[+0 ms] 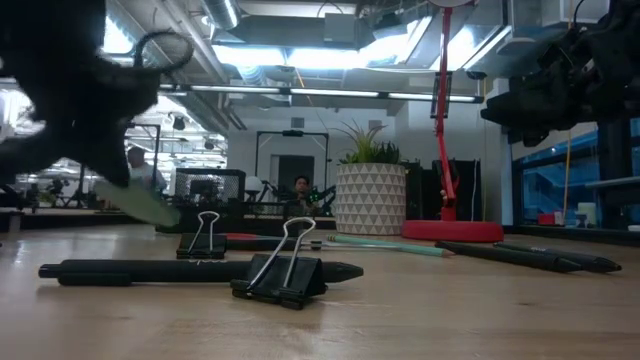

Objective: Pick and place office supplies into organizer
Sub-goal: Put the blue sticky note into the black desk organizer

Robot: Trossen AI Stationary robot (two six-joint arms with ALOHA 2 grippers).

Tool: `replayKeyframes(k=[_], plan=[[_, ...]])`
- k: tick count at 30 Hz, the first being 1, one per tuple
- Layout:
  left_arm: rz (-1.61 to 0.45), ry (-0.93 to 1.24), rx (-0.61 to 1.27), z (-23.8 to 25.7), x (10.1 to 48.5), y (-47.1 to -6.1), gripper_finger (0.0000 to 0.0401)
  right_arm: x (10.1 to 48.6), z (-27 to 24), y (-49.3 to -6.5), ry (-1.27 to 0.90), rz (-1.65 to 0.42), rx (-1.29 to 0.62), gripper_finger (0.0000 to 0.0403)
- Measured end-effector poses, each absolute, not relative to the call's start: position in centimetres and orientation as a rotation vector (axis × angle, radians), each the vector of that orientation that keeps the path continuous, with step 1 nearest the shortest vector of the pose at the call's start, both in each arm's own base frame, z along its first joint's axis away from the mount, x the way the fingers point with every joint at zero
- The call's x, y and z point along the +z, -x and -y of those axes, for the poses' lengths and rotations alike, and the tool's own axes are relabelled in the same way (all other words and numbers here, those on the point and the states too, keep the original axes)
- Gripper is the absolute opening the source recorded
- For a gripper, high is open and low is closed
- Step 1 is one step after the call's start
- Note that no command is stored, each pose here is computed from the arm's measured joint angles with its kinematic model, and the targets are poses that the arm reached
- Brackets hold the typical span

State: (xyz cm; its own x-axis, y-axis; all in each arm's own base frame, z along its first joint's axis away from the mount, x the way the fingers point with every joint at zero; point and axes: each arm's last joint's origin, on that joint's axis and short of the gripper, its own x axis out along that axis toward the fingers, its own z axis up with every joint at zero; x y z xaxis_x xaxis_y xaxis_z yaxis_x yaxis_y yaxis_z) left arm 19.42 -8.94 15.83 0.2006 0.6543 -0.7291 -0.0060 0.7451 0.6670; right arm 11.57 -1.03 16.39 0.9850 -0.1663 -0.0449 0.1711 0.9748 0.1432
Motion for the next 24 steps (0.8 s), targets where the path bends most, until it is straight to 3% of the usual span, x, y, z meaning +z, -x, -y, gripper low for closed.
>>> replayKeyframes(k=[5,18,24], plan=[[-1.256,-0.579,0.502,9.6,19.1,-20.6,0.0003,16.4,1.0,-11.6,-0.147,-0.032,-0.170,0.0127],[-0.871,-0.685,0.476,9.1,26.0,-22.2,0.0003,16.8,1.0,-11.6,-0.123,0.011,-0.168,0.0127],[-0.786,-0.654,0.366,7.7,28.2,-23.0,0.0003,16.9,1.0,-11.6,-0.122,0.013,-0.167,0.0127]])
